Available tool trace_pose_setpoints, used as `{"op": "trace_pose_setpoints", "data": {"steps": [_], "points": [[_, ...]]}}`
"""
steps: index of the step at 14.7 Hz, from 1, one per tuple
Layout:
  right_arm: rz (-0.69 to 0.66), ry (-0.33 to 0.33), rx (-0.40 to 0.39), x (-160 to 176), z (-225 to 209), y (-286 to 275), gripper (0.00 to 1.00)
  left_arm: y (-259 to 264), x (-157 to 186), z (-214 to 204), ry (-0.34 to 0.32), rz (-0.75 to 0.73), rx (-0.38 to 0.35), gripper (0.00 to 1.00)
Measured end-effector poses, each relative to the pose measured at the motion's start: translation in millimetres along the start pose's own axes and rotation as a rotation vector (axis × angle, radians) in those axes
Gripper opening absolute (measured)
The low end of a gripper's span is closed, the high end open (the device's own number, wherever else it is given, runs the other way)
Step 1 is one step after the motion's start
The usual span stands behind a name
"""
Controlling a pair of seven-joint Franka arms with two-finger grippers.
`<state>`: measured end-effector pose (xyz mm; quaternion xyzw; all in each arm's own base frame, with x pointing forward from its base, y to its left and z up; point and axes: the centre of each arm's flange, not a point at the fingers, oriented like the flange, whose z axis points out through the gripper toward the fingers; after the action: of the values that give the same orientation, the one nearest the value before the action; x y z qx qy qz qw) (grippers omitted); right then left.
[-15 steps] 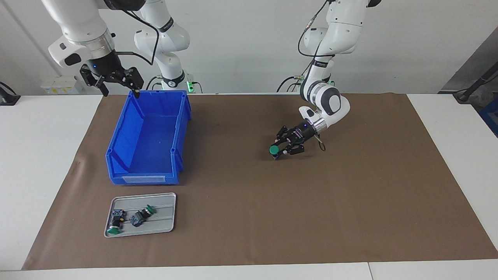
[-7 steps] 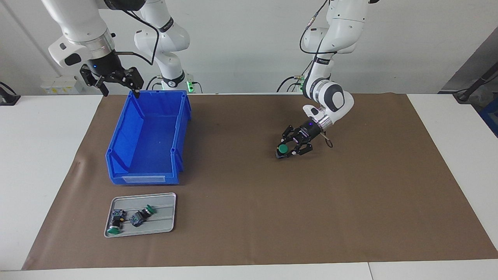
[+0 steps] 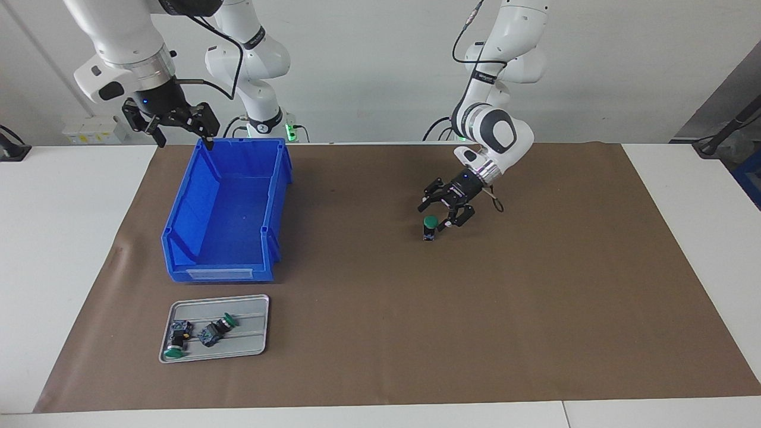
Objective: Place and press button with both arms
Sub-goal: 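Withdraw the open left gripper away from the green button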
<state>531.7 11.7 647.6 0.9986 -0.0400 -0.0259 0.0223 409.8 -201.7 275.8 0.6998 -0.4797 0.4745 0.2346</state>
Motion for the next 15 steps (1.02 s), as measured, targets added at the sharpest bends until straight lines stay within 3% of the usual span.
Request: {"op": "trace_pose_setpoints", "data": {"steps": [3,5,9,13,15], "points": [[0.0,0.0,0.0,0,0,0,1.0,-3,3,-1,0.004,-0.011,0.001,0.82],[0.0,0.0,0.0,0,0,0,1.0,-11,7,-3,0.003,-0.032,-0.01,0.68],[0.0,0.0,0.0,0,0,0,1.0,-38,6,-19,0.035,-0.077,-0.032,0.67],[0.0,0.0,0.0,0,0,0,1.0,-79,0,-49,0.025,-0.156,-0.163,0.65],[0.0,0.0,0.0,0,0,0,1.0,-108,0,-72,-0.018,-0.211,-0.207,0.55]]}}
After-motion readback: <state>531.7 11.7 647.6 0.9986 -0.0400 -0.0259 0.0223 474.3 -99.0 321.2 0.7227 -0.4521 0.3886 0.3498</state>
